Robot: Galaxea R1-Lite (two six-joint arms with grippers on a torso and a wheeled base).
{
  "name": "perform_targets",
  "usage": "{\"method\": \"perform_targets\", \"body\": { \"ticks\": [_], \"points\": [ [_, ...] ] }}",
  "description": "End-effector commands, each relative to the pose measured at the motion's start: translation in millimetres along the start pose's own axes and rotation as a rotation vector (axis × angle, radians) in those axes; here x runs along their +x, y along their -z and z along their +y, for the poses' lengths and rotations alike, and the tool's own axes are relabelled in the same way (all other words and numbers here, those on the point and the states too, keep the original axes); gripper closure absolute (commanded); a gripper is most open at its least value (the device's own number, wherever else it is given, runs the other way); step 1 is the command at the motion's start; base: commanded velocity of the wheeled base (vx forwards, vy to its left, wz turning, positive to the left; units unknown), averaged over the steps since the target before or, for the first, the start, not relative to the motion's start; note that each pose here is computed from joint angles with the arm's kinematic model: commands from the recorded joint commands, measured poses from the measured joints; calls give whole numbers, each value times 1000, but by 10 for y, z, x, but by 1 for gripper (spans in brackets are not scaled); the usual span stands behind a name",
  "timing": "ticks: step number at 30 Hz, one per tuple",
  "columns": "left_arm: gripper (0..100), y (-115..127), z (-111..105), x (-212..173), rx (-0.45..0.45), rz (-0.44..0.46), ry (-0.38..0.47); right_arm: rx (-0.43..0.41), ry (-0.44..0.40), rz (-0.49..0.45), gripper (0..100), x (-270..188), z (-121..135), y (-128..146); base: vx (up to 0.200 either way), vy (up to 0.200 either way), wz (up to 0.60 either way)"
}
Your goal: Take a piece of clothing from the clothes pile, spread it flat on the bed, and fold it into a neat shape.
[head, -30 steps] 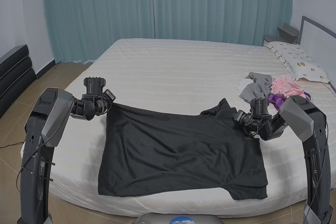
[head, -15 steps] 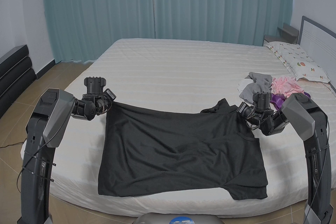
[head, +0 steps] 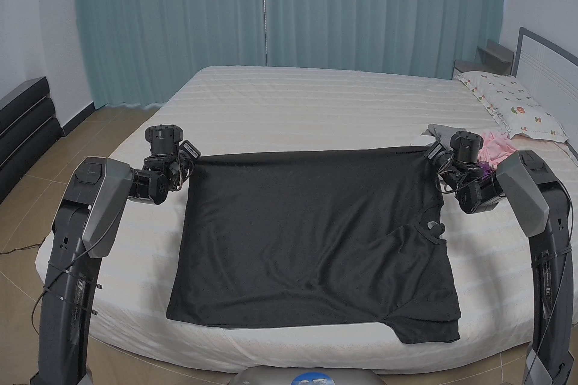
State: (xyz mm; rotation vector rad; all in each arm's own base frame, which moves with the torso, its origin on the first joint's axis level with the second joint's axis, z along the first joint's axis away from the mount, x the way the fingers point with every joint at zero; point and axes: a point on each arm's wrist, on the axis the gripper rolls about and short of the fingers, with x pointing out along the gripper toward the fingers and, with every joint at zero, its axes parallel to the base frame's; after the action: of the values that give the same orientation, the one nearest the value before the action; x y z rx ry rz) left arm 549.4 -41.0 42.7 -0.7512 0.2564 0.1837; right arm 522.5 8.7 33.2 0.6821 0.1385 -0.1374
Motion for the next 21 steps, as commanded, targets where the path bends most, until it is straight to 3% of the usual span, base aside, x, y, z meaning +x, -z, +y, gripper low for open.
{"method": "perform_targets", "body": {
  "ticks": [1, 5, 11, 21],
  "points": [
    [100, 2, -16, 1, 0, -6, 11, -2, -4, -15, 100, 26, 9, 18, 0, 0, 0],
    [100, -29, -47, -6, -5, -25, 35, -5, -11, -36, 100, 58, 21, 43, 0, 0, 0],
    [100, -66, -83, -7, -15, -66, 73, -7, 1, -150, 100, 152, 17, 24, 0, 0, 0],
    [100, -25, -47, 23, -12, -75, 76, -67, 7, -98, 100, 230, -117, 295, 0, 0, 0]
  ]
}}
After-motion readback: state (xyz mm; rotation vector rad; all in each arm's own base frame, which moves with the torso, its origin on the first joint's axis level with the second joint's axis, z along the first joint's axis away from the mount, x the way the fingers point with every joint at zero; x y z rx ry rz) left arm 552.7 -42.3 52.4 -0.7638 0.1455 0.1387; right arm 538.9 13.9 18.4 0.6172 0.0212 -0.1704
